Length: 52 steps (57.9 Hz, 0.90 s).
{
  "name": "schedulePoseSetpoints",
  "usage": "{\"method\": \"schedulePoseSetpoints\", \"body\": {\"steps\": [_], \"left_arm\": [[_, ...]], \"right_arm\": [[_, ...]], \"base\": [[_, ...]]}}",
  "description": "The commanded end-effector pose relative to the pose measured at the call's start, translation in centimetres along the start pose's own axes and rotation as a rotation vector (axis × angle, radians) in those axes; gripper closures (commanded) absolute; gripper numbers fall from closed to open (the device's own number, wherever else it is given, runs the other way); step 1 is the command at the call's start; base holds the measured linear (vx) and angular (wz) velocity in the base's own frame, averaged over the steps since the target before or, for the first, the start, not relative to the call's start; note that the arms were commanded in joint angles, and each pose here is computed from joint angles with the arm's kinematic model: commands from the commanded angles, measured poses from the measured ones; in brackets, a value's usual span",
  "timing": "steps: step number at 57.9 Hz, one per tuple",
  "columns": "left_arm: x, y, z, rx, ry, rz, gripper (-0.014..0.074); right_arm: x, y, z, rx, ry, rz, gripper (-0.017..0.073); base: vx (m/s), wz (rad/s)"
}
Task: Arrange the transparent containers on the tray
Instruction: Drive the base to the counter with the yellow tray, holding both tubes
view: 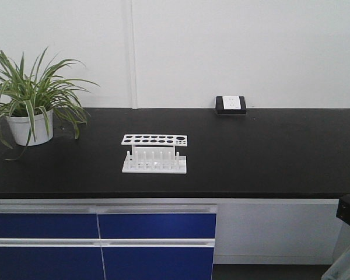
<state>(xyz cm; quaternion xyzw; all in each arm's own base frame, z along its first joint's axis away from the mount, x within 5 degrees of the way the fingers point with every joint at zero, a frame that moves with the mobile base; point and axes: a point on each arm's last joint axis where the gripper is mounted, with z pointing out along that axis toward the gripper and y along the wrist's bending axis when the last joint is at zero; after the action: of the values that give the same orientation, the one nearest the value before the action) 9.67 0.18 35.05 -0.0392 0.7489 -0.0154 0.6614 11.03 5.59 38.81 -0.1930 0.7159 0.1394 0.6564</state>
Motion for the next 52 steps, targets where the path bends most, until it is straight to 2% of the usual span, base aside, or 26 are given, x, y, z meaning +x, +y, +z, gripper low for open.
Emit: {"method": "schedulePoseSetpoints", "body": {"steps": [1, 52], "left_arm": [[-1.71, -0.38, -0.34, 0.038, -0.093, -0.004, 0.0385], [-1.71, -0.38, -0.34, 0.038, -0.093, -0.004, 0.0385]], "right_arm": [[-1.79, -0.22, -0.41, 0.018, -0.121, -0.005, 0.0540], [-1.79, -0.22, -0.41, 0.018, -0.121, -0.005, 0.0540]], "base": [[-0.21, 0.01], [-0.21, 0.04]]}}
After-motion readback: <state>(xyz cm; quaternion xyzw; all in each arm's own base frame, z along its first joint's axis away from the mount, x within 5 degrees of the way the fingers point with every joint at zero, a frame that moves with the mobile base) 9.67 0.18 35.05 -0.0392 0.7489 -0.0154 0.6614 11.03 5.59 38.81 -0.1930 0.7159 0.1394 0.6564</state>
